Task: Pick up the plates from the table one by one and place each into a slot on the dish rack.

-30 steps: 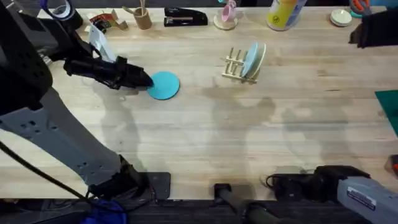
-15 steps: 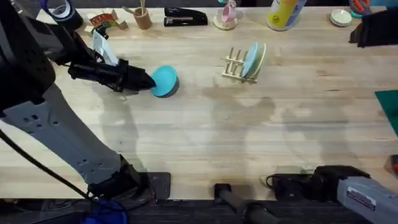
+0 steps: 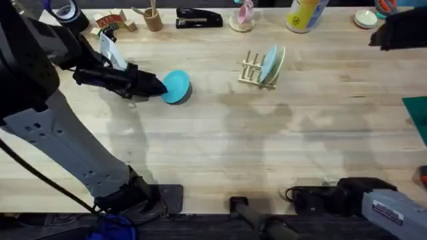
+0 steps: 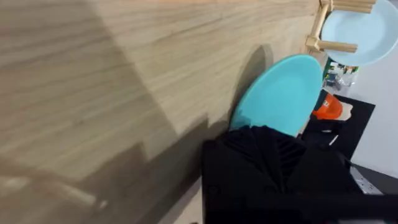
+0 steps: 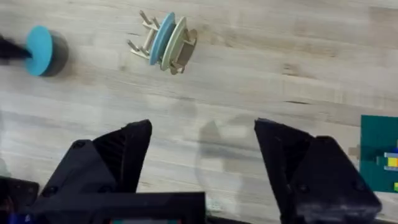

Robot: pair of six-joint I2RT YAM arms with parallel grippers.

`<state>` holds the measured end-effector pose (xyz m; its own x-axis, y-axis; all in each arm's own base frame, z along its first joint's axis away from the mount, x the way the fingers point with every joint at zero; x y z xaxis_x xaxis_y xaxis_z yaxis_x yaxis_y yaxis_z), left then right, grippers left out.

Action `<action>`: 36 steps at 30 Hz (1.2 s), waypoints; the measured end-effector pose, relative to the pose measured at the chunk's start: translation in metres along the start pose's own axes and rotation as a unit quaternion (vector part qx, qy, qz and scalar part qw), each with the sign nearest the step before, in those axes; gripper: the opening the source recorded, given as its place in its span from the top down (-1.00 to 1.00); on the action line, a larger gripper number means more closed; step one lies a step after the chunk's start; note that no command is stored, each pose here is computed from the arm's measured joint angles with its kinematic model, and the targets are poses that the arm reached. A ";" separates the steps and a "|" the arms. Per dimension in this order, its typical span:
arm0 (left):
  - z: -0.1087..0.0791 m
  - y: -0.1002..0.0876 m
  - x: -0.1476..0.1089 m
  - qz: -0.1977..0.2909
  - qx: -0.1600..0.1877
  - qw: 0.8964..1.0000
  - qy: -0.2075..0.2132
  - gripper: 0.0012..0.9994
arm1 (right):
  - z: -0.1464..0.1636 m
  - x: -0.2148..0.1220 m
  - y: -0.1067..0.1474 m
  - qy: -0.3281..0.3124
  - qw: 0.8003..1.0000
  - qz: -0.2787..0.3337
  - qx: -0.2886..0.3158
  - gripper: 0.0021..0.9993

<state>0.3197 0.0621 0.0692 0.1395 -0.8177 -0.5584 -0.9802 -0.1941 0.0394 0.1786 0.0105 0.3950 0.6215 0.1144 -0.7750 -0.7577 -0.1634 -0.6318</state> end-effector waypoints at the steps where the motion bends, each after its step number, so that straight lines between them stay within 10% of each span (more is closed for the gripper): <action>1: 0.000 0.000 0.000 0.000 0.000 1.000 0.000 0.92 | 0.000 0.000 0.000 -0.002 1.000 -0.001 0.001 -0.99; 18: 0.000 -0.001 0.000 -0.003 0.004 1.000 -0.001 0.92 | 0.027 0.054 -0.033 -0.151 0.979 0.057 0.124 -0.99; 36: 0.000 -0.001 0.000 -0.003 0.004 1.000 -0.001 0.92 | 0.142 0.174 -0.067 -0.234 0.956 0.149 0.097 -0.99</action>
<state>0.3210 0.0625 0.0688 0.1452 -0.8160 -0.5596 -0.9804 -0.1946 0.0294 0.3095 0.1805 0.3005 0.2497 0.5235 -0.8146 -0.9380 -0.0780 -0.3376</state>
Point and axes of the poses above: each hand's point on the last joint's axis, 136 mm out from that joint toward the fingers, its own x axis out along the fingers, its own z axis along the line the jaws close on, y = z × x, the point moved 7 cm from there along -x, back along the fingers, and after that the axes turned 5 degrees about -x, right-handed, at the moved point
